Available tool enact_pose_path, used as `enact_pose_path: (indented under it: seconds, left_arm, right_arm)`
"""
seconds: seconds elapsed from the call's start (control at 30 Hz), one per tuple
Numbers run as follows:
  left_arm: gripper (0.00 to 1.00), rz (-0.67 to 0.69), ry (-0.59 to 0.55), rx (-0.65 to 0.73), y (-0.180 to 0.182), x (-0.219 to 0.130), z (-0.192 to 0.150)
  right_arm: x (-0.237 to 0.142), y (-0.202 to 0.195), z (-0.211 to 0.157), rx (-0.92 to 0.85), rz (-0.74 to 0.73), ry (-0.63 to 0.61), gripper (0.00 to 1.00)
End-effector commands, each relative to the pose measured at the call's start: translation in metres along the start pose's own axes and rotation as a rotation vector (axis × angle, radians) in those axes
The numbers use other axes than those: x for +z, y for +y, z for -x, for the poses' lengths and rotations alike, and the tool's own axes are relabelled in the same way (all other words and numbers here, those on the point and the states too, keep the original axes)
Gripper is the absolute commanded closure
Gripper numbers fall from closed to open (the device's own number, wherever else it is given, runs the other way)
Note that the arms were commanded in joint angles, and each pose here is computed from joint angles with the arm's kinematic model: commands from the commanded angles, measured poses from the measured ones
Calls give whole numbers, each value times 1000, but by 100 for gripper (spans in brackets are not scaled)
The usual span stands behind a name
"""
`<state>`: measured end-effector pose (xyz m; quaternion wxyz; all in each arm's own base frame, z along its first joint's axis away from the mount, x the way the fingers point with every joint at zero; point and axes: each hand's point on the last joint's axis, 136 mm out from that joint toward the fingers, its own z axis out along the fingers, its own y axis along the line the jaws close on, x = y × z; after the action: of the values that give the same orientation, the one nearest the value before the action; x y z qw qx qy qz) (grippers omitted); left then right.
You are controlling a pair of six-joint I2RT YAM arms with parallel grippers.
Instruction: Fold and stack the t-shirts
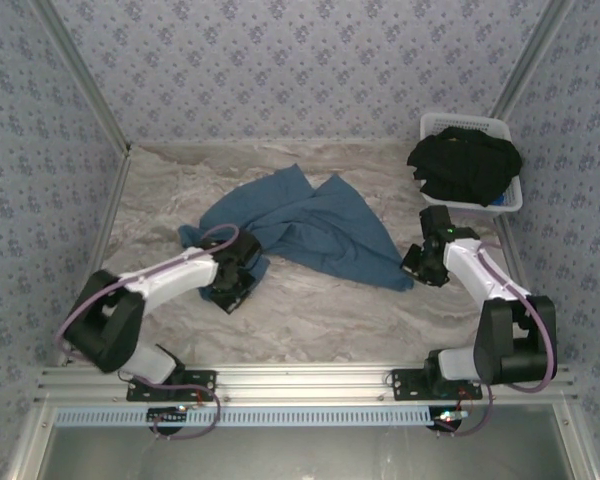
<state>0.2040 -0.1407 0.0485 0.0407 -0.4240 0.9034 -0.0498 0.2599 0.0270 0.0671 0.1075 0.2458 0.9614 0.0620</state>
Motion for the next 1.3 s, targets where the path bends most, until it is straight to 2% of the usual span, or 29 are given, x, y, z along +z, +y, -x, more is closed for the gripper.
enact_pose_path:
  seconds: [0.0, 0.17, 0.3, 0.47, 0.57, 0.67, 0.8, 0.87, 0.9, 0.93, 1.0, 1.13, 1.2, 1.27]
  left_arm:
    - [100, 32, -157, -11, 51, -41, 38]
    - [100, -143, -223, -130, 77, -83, 69]
    - [100, -166, -259, -189, 92, -110, 87]
    - [100, -218, -405, -193, 88, -157, 119]
    - [100, -277, -458, -157, 69, -178, 135]
    - [100, -281, -413, -153, 60, -175, 134]
    - [100, -266, -287, -179, 66, -139, 112]
    - [100, -255, -226, -177, 71, -121, 98]
    - [100, -250, -208, -164, 72, -113, 92]
    - [100, -242, -191, -152, 74, -106, 87]
    - [100, -240, -161, -138, 74, -97, 82]
    - [100, -239, -149, -127, 68, -89, 82]
    - [100, -254, -150, -112, 59, -90, 85]
    - [100, -267, -150, -94, 51, -92, 88]
  right_arm:
    - [-16, -2, -1, -34, 9, -24, 100]
    - [-21, -7, 2, -50, -11, -39, 100]
    - [-20, -12, 4, -49, -38, -31, 100]
    - [-31, -11, 14, -22, -9, -66, 100]
    - [-34, -9, 21, -33, -15, -74, 100]
    - [-21, -15, 18, -24, -54, -35, 100]
    - [-15, -45, 16, 62, -199, -42, 100]
    - [-21, -57, 21, 122, -262, -92, 90]
    - [-28, -55, 26, 119, -271, -137, 77]
    - [-36, -45, 32, 93, -261, -190, 65]
    - [-44, -10, 42, 19, -185, -273, 52]
    - [-32, 71, 52, -121, -56, -272, 40]
    - [-9, 113, 54, -174, 34, -207, 40]
    - [1, 159, 66, -250, 110, -220, 41]
